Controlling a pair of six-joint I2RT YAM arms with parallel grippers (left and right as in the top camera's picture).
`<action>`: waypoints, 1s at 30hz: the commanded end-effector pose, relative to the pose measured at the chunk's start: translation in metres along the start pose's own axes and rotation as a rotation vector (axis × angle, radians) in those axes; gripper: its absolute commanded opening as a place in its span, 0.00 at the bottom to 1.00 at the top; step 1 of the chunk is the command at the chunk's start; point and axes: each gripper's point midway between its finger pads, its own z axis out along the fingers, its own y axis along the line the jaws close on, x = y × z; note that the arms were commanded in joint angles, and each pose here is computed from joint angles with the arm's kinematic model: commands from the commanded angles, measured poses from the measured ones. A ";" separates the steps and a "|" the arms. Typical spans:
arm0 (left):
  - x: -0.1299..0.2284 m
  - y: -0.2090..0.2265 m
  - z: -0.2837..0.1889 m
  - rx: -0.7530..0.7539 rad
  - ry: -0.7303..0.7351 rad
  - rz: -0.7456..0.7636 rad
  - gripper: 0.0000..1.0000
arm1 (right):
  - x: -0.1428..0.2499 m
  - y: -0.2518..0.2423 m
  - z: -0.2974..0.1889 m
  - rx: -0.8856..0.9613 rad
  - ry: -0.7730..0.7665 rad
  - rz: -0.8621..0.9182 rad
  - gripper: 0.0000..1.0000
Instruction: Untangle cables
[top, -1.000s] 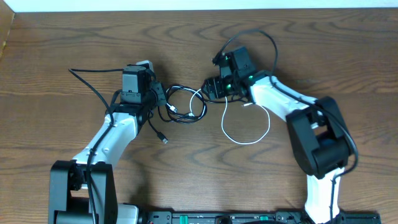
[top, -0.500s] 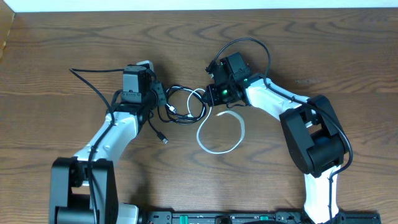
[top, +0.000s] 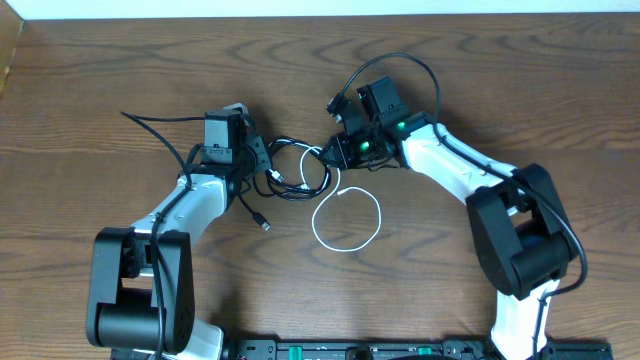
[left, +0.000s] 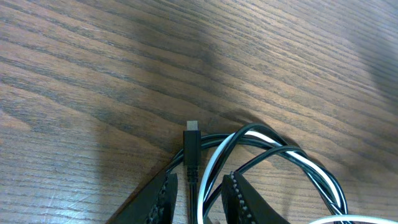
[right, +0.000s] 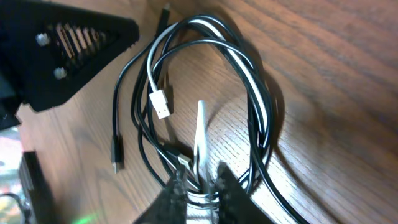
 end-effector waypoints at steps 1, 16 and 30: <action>0.010 0.004 0.006 -0.013 0.027 -0.048 0.29 | -0.004 -0.016 -0.006 0.121 -0.017 -0.022 0.20; 0.021 0.011 0.023 -0.027 0.058 -0.065 0.29 | 0.031 -0.045 0.010 0.268 0.093 0.052 0.50; 0.020 -0.018 0.022 0.136 0.077 -0.060 0.08 | 0.073 -0.022 0.044 0.242 0.218 0.187 0.23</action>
